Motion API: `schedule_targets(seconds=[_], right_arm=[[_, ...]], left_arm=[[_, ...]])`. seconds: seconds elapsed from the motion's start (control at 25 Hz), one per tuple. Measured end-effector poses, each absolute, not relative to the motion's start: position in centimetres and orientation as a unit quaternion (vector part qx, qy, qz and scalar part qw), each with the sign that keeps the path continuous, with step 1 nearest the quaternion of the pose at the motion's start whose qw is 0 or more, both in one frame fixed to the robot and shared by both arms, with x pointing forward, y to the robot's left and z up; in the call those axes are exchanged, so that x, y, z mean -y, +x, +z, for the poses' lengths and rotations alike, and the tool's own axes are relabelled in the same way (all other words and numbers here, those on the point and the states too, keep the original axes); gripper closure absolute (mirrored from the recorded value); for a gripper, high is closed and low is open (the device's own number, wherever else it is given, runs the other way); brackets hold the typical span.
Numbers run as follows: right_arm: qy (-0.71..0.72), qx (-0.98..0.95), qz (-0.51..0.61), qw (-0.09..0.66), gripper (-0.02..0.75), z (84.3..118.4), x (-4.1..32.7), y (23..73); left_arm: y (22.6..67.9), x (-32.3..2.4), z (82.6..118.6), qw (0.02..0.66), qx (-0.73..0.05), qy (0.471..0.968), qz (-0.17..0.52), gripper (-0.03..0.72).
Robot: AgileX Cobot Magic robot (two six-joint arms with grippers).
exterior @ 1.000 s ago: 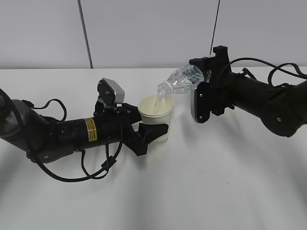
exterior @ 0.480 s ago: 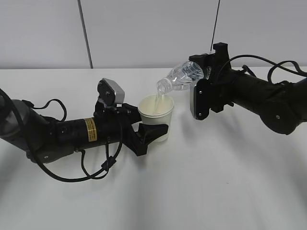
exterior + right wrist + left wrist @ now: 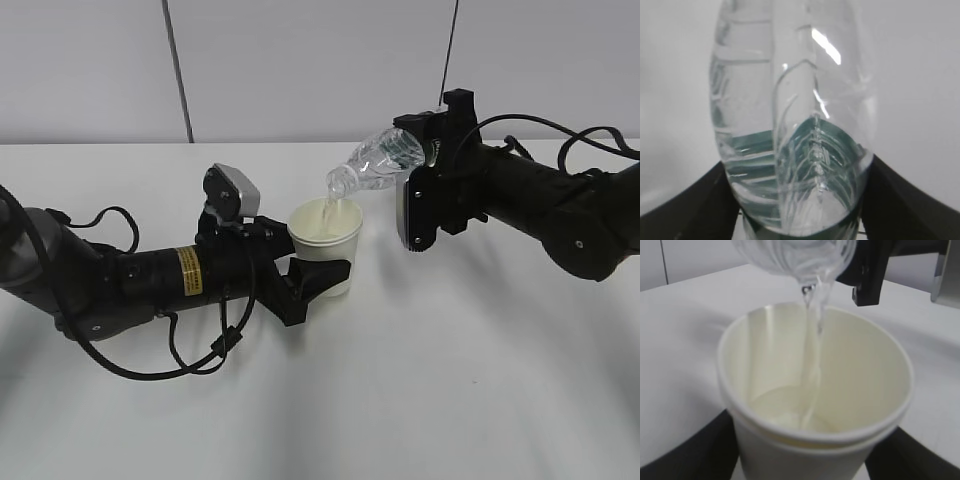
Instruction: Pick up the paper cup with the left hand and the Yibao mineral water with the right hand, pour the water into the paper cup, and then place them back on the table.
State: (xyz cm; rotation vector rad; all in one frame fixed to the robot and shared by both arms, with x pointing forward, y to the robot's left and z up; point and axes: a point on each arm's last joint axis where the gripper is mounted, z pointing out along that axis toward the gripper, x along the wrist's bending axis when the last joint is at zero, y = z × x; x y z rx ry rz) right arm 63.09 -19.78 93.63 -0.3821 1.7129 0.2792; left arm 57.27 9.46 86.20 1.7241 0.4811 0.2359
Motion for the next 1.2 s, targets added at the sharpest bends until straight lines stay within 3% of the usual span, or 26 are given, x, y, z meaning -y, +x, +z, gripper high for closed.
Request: schedule_targets(seconds=[1.2], right_arm=[[-0.137,-0.754,0.140,0.627,0.250,93.65,19.86,63.13]], left_arm=[[57.23,-9.45,86.17,0.618,-0.207,0.751,0.102,0.237]])
